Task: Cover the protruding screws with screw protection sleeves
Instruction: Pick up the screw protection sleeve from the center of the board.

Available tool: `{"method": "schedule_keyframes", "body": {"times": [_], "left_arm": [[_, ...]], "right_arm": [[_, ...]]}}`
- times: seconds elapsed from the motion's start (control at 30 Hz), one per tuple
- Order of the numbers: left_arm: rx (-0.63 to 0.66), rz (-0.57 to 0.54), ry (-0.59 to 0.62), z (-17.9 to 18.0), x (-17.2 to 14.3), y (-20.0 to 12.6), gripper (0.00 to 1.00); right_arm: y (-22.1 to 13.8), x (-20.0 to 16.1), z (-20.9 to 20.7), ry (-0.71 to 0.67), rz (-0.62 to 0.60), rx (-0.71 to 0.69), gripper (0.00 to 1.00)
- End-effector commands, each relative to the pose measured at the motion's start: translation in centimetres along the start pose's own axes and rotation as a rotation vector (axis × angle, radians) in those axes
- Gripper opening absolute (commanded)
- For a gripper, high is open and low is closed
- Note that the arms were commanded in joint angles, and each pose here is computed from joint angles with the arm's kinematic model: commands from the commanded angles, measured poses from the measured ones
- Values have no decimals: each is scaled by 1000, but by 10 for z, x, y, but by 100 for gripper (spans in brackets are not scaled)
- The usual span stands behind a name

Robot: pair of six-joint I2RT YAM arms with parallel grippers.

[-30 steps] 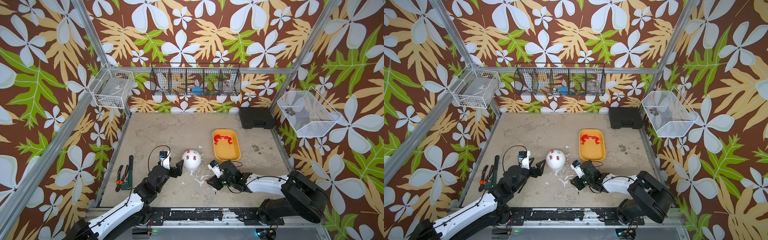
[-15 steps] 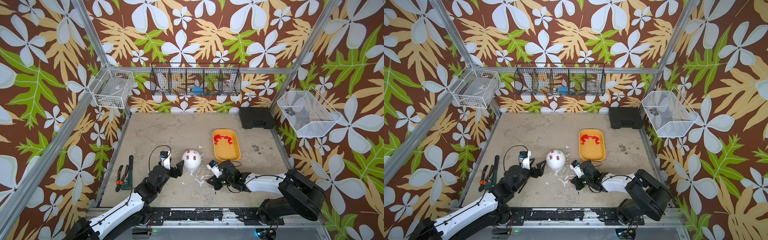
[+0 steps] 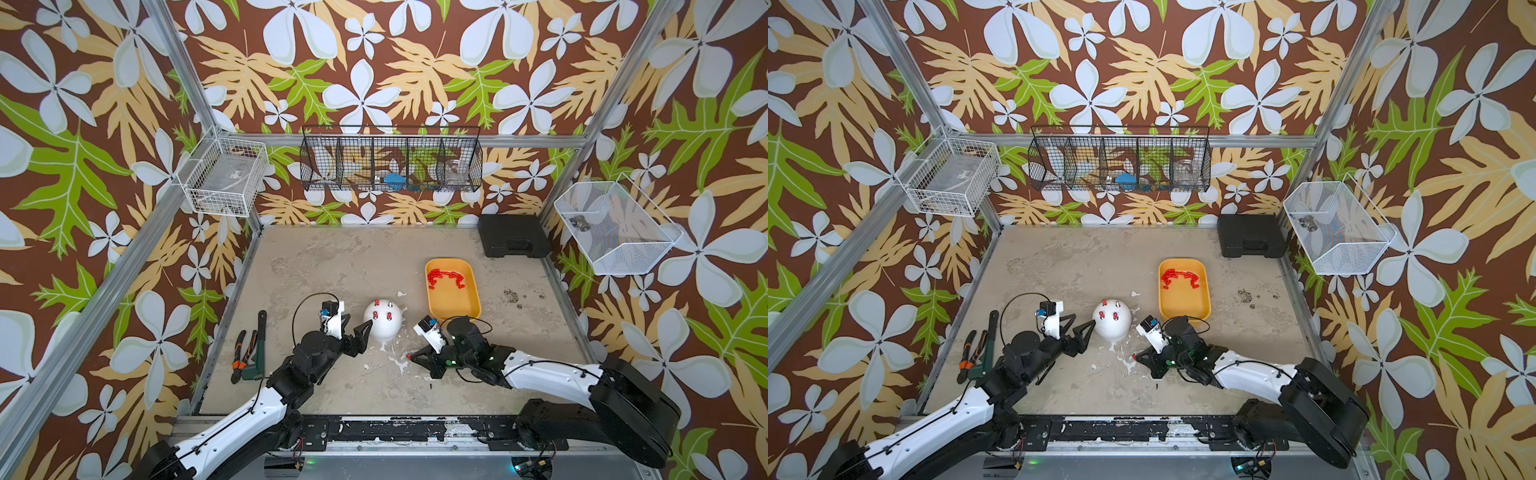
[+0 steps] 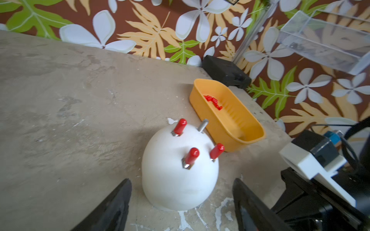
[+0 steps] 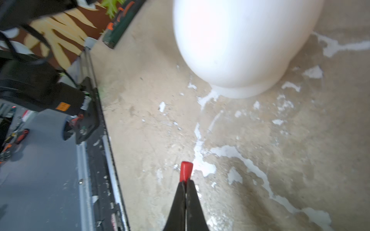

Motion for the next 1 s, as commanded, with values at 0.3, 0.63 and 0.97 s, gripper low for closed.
{"method": "schedule_keyframes", "body": {"times": [0.3, 0.63, 0.97], "left_arm": [[-676, -167, 114, -105, 44, -45, 64], [-839, -129, 135, -127, 47, -58, 63], [-903, -30, 126, -137, 40, -44, 70]], "right_arm": [[-54, 90, 93, -285, -159, 269, 0], [-77, 94, 112, -385, -188, 299, 0], [-81, 87, 118, -470, -163, 301, 0]]}}
Point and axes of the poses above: each gripper's point midway between its finger pads, its own y axis out along the fingers, its own z axis along the line the jaws close on, x = y × z, the point moved 2 cm from there along -y, back along the fingers, and after that the axes turned 4 degrees about y, right-handed, at the moved point
